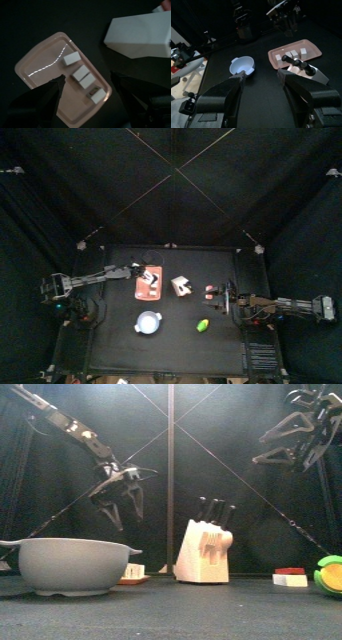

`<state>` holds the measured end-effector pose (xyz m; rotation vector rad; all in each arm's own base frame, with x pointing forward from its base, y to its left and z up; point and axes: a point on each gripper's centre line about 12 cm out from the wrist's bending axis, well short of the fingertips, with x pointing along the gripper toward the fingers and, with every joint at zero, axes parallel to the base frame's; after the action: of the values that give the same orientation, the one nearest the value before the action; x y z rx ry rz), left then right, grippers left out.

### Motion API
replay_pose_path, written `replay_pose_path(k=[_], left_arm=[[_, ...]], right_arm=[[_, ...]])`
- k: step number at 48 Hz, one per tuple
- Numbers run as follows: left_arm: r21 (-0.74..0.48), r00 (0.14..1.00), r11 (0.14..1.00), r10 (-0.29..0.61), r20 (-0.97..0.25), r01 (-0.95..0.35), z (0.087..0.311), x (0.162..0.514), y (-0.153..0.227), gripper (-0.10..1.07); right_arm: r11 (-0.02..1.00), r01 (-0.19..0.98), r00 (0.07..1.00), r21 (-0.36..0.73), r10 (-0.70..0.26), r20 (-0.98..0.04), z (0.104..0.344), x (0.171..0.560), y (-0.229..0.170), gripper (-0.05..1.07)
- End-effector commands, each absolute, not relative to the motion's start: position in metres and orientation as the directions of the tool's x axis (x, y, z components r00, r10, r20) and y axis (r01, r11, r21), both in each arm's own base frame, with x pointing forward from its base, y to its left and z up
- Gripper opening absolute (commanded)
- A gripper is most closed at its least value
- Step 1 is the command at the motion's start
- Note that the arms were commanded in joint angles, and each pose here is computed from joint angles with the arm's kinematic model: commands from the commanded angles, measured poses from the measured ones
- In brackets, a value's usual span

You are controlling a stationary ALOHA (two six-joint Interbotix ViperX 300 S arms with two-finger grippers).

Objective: Grab sushi piece from plate

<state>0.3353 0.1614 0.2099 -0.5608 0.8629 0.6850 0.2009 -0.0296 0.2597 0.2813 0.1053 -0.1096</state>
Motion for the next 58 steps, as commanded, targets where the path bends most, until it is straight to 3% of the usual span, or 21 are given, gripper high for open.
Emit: replay_pose_path(k=[1,23,49,58], left_arm=[[-0.143,0.438,0.638,0.333,-0.835,-0.757,0.209,0.353,0.172,1.03],[-0.081,0.307,0.503,0.385,-0.87,-0.86,0.169,0.372,0.187,1.03],[-0.048,0.259,0.499,0.365,-0.894,-0.866,0.144,0.38,0.19,1.03],[-0.042,0.251,0.496,0.364,-0.897,-0.868,0.14,0.382,0.193,0.98]], right_arm=[[0.95,0.129,0.989,0.283,-0.101,-0.111,0.261,0.201,-0.032,0.88],[0.941,0.176,0.982,0.288,-0.146,-0.121,0.258,0.2,-0.041,0.88],[0.935,0.202,0.977,0.291,-0.173,-0.124,0.257,0.198,-0.046,0.88],[0.934,0.207,0.976,0.291,-0.176,-0.128,0.256,0.198,-0.047,0.88]])
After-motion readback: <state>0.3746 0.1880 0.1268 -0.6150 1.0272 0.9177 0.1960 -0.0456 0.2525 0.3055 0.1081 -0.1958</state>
